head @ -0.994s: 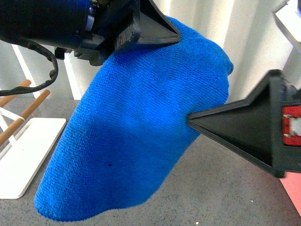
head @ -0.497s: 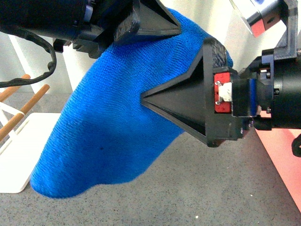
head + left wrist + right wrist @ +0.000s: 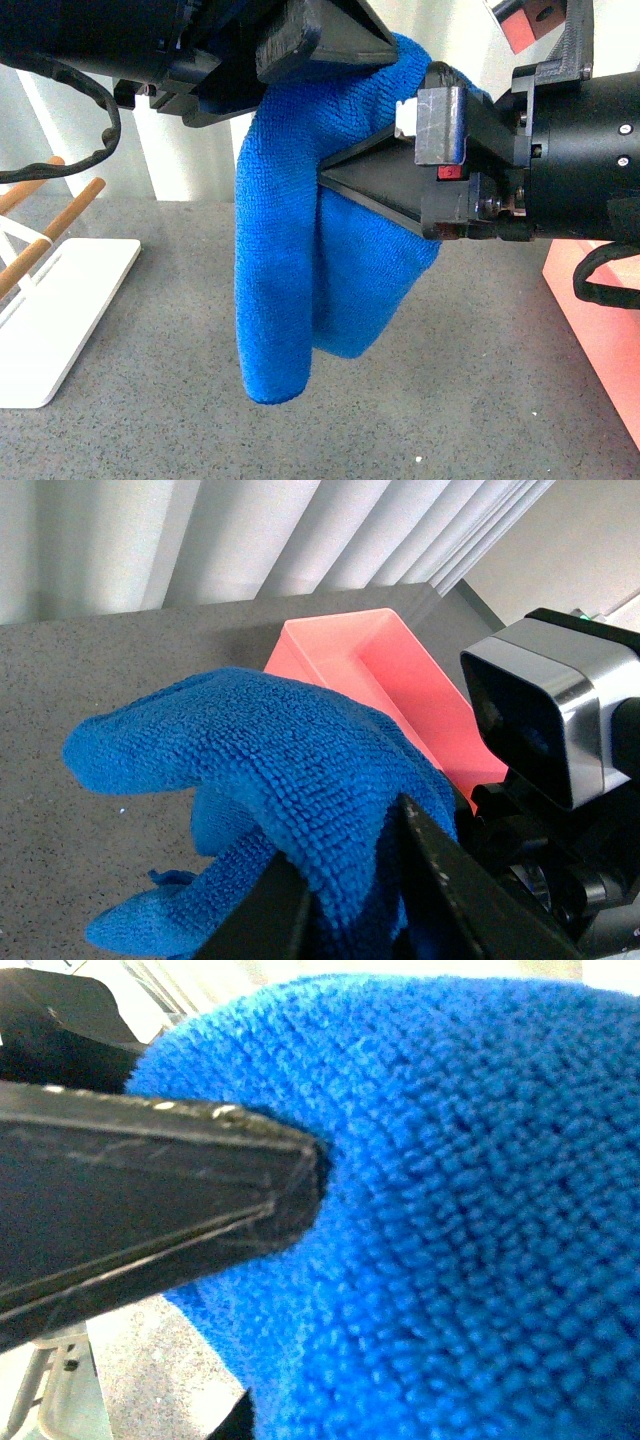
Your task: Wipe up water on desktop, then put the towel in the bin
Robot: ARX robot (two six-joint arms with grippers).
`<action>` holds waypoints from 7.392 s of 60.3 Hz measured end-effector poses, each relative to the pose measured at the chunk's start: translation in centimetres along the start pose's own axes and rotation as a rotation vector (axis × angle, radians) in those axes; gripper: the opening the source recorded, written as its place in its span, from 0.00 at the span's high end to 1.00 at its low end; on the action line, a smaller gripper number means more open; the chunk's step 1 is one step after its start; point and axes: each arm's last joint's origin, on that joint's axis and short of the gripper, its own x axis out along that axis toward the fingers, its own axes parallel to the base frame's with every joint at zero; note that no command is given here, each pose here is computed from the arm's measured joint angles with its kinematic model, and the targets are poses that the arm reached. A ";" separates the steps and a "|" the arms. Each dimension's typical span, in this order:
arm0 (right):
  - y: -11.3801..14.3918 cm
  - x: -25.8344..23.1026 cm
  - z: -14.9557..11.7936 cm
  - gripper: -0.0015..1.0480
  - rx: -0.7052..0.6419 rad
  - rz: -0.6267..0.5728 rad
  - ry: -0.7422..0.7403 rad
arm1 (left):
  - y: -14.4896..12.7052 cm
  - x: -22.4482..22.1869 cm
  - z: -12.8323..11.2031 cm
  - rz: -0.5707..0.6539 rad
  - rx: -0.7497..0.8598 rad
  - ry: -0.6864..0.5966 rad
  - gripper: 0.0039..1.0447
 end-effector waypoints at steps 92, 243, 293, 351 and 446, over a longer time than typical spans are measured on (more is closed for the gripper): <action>-0.6 -1.3 -0.7 0.96 0.040 -0.072 0.044 | 2.7 -9.6 -6.7 0.835 0.293 -0.431 0.81; -3.3 -0.2 -1.9 0.96 0.087 -0.160 0.092 | 0.0 -19.5 -14.9 0.838 0.314 -0.460 0.93; -16.0 10.1 -4.0 0.96 -0.109 -0.671 0.733 | 0.0 -19.5 -14.9 0.839 0.317 -0.460 0.06; -5.4 17.4 -0.1 0.96 -0.072 -0.324 0.585 | 0.0 -19.5 -14.9 0.839 0.317 -0.459 0.06; -10.6 -14.0 5.9 0.96 0.160 -1.233 0.335 | 0.0 -19.5 -14.9 0.839 0.317 -0.459 0.06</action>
